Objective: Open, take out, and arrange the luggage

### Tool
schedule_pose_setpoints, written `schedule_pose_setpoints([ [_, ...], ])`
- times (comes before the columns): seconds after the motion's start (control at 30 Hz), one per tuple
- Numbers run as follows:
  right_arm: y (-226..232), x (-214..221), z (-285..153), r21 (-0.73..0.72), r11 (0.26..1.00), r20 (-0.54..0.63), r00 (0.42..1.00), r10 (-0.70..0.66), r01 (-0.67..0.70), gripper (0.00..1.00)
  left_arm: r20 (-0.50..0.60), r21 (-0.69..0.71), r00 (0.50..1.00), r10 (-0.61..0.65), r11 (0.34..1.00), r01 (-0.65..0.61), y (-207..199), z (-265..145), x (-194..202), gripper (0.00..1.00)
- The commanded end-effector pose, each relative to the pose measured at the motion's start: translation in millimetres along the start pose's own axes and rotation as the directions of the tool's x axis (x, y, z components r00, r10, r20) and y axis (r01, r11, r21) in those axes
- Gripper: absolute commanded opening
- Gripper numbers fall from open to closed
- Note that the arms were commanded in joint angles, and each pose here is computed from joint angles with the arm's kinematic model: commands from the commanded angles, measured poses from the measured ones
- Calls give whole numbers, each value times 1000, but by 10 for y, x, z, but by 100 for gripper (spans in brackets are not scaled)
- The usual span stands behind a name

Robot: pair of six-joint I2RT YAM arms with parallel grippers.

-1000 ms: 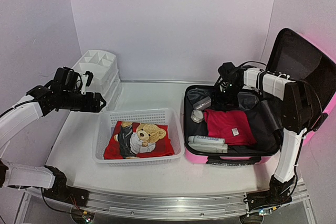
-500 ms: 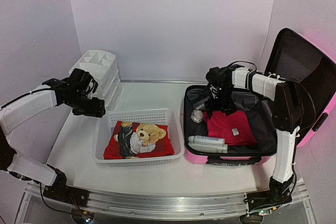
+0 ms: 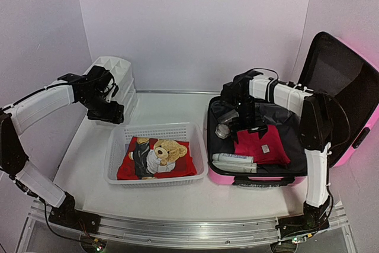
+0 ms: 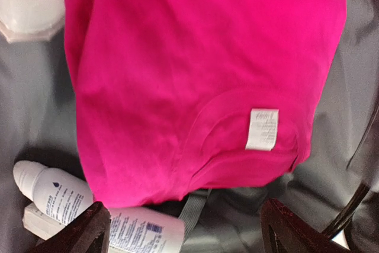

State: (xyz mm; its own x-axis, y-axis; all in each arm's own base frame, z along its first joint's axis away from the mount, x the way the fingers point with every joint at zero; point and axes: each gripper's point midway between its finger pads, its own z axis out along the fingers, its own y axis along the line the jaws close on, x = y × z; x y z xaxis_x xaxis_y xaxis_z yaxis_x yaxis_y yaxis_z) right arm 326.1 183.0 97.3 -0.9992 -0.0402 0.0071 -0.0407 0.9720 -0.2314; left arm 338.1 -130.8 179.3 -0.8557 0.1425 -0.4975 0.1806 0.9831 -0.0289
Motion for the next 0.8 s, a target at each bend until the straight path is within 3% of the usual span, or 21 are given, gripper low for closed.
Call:
schedule_pose_setpoints([
  [0.0, 103, 120, 136, 38, 997, -74, 995, 69, -66, 89, 55, 0, 998, 42, 999, -42, 4, -174, -201, 85],
  [0.17, 248, 92, 153, 53, 997, -64, 996, 56, -53, 90, 71, -33, 995, 71, 997, -69, 75, -231, -181, 91],
  [0.4, 188, 160, 344, 206, 957, -136, 962, 237, -207, 86, 95, -75, 991, 95, 993, -88, 172, -316, -127, 97],
  [0.53, 178, 268, 442, 257, 939, -180, 943, 279, -228, 84, 105, -85, 989, 103, 992, -94, 218, -368, -90, 99],
  [0.77, 37, 295, 417, 322, 912, -132, 942, 308, -253, 74, 113, -79, 990, 90, 994, -81, 225, -392, -35, 99],
])
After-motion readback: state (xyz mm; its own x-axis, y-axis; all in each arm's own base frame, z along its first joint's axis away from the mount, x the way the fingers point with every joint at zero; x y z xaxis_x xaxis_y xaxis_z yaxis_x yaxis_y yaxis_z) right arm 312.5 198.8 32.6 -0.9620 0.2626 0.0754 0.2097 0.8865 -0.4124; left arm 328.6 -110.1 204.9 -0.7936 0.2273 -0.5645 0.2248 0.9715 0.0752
